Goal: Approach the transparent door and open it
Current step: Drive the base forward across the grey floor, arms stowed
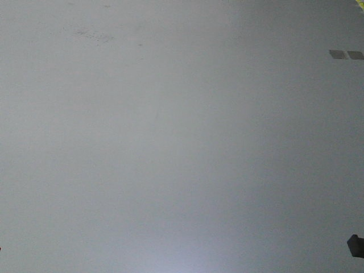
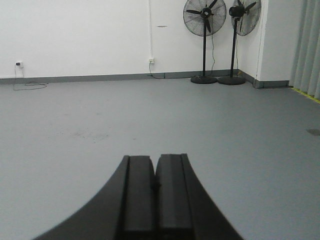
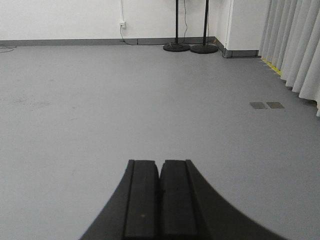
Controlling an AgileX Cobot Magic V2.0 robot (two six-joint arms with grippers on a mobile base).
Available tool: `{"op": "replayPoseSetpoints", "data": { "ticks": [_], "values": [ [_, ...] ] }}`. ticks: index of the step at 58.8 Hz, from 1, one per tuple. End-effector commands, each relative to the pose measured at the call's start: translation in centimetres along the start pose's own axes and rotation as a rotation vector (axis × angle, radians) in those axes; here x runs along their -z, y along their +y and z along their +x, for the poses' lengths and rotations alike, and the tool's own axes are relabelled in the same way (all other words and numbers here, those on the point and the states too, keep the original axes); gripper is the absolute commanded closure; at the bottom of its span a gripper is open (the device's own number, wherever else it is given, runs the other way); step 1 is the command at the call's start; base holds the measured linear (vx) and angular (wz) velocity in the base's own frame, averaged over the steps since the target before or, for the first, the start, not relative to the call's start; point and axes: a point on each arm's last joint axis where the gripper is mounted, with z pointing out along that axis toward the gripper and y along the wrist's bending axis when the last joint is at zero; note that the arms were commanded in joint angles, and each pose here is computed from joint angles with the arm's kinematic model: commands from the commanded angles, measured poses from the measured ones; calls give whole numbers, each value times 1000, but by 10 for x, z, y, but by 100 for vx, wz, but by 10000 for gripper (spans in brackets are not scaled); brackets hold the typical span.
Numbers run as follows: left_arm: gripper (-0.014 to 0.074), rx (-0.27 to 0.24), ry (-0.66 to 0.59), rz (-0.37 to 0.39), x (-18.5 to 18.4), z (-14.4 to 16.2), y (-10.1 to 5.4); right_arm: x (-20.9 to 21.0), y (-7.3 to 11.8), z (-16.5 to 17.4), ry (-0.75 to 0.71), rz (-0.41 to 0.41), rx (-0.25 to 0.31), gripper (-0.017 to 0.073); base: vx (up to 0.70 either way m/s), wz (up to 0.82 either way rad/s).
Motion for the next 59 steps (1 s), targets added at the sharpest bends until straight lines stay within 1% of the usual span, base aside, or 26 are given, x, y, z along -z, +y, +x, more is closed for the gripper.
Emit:
{"op": "replayPoseSetpoints", "data": {
  "ticks": [1, 34, 59],
  "values": [
    [599, 11, -58, 2, 0, 3, 0, 0, 0, -5, -89, -6, 11, 567, 17, 10],
    [599, 11, -58, 2, 0, 3, 0, 0, 0, -5, -89, -6, 11, 567, 23, 10],
    [599, 11, -58, 2, 0, 3, 0, 0, 0, -5, -89, -6, 11, 567, 37, 18]
  ]
}}
